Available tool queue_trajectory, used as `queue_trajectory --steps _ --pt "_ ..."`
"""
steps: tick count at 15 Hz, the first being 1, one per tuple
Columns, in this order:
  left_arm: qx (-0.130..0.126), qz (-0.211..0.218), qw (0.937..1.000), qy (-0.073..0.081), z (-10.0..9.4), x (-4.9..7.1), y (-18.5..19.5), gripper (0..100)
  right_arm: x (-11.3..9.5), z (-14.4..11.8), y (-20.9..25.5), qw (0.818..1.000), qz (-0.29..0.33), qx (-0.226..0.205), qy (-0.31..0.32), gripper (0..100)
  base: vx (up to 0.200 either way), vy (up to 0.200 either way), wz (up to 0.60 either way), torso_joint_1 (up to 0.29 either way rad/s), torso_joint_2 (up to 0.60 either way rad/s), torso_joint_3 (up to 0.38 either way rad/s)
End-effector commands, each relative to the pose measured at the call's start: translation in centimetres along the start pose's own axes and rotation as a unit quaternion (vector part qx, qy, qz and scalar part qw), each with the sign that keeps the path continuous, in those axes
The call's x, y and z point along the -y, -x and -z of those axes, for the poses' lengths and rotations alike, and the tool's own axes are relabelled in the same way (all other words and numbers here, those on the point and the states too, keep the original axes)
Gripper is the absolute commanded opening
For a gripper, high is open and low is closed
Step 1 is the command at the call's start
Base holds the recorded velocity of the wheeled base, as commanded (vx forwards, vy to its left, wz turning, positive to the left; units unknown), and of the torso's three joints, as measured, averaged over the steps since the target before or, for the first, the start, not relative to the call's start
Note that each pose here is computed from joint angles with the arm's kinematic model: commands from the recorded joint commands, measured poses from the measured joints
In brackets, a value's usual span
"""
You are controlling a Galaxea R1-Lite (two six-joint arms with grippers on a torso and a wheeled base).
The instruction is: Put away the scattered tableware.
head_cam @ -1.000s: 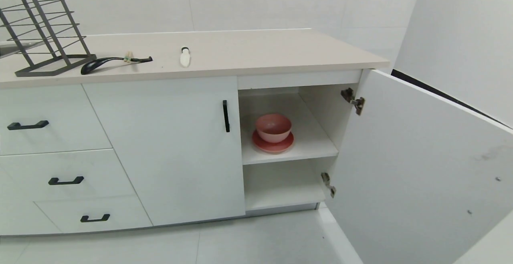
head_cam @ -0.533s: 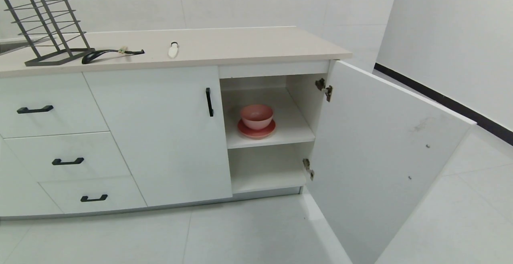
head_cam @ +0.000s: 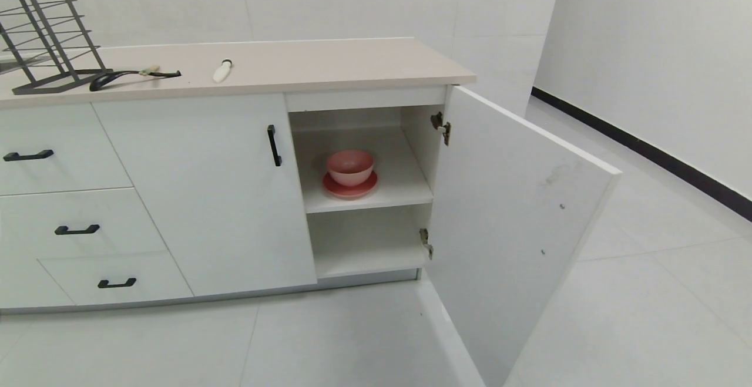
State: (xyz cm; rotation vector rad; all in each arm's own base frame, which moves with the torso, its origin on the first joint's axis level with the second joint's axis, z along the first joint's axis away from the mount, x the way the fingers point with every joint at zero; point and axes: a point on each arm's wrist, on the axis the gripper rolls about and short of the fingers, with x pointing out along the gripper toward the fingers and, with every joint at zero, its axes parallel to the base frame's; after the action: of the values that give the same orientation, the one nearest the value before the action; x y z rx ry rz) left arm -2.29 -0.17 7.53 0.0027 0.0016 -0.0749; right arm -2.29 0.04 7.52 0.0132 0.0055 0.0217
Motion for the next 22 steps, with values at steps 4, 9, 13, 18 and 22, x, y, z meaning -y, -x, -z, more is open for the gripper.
queue_trajectory --steps 4,9,13,18,22 --pt "-0.001 -0.001 1.0000 0.000 0.0 0.0 0.0 100 0.0 -0.1 0.0 1.000 0.002 0.007 0.006 0 0.000 -0.200 0.00 0.004 0.00 0.001" --pt "-0.001 -0.001 1.0000 -0.001 0.0 0.0 0.0 100 -0.6 -9.8 0.2 0.989 -0.043 0.137 0.019 0 0.000 0.000 0.00 0.000 0.00 0.000" --pt "-0.001 -0.003 1.0000 -0.001 0.0 0.0 0.0 100 -0.2 -12.2 -7.3 0.995 -0.071 0.042 0.063 0 0.000 0.000 0.00 0.000 0.00 0.000" --pt "0.000 -0.004 1.0000 0.000 0.0 0.0 0.0 100 0.1 -11.3 -12.8 0.993 -0.098 -0.032 0.055 0 0.000 0.000 0.00 0.000 0.00 0.000" --pt "0.000 -0.005 1.0000 0.003 0.0 0.0 0.0 100 -0.2 -10.4 -13.9 0.990 -0.117 -0.065 0.050 0 0.000 0.000 0.00 0.000 0.00 0.000"
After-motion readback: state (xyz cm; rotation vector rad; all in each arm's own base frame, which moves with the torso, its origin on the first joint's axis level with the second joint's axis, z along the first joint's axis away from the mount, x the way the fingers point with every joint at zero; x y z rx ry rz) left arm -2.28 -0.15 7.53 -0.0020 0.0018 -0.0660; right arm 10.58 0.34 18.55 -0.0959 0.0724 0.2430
